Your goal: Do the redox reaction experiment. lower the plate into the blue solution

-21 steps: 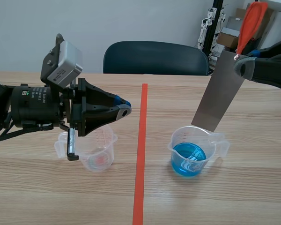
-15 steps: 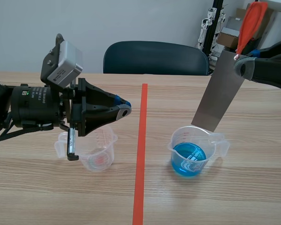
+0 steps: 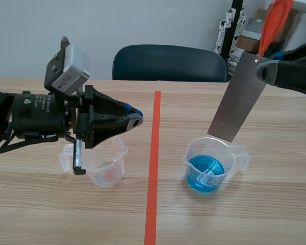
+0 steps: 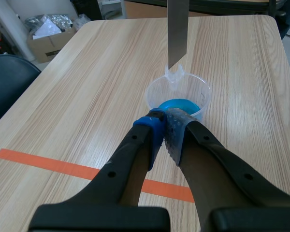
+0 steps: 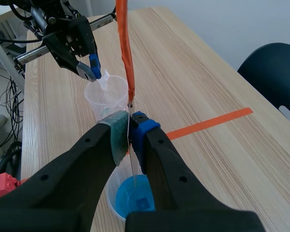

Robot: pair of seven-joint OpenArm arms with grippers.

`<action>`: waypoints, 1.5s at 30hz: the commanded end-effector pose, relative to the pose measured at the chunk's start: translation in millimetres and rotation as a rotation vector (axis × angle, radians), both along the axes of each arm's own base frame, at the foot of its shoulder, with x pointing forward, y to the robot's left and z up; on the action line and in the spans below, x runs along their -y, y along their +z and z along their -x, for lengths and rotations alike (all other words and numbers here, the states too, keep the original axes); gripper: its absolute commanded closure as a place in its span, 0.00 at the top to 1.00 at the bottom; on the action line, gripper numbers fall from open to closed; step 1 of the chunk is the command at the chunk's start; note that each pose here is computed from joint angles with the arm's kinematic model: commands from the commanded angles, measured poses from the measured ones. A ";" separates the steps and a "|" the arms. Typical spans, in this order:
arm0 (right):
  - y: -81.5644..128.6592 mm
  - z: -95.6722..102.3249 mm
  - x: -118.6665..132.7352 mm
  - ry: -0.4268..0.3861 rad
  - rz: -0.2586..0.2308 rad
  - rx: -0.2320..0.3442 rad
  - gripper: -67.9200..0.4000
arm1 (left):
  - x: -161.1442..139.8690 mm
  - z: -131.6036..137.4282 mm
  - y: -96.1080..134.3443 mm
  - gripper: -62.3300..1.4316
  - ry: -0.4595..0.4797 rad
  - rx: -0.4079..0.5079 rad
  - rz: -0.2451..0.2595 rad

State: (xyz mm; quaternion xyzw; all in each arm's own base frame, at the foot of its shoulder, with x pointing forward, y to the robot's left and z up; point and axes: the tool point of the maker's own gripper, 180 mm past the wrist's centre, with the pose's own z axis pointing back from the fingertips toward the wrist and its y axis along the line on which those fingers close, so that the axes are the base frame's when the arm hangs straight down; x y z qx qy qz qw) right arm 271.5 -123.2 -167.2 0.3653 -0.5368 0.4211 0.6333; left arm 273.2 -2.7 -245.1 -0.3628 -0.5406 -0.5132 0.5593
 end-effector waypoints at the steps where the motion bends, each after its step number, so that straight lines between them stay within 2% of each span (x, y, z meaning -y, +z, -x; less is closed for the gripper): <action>1: 16.2 -4.6 1.4 -0.003 -0.025 0.036 0.01 | 5.2 1.0 9.1 0.07 -0.009 0.007 0.036; 35: 12.8 -4.5 0.8 -0.002 -0.013 0.029 0.01 | 3.3 0.5 9.1 0.07 -0.004 0.009 0.036; 41: 1.6 -6.6 1.2 -0.014 -0.011 0.003 0.01 | -14.4 4.8 17.4 0.07 0.012 0.017 0.099; 45: -6.4 -12.5 6.4 -0.036 0.002 -0.008 0.01 | -35.2 8.4 9.7 0.07 0.070 0.018 0.098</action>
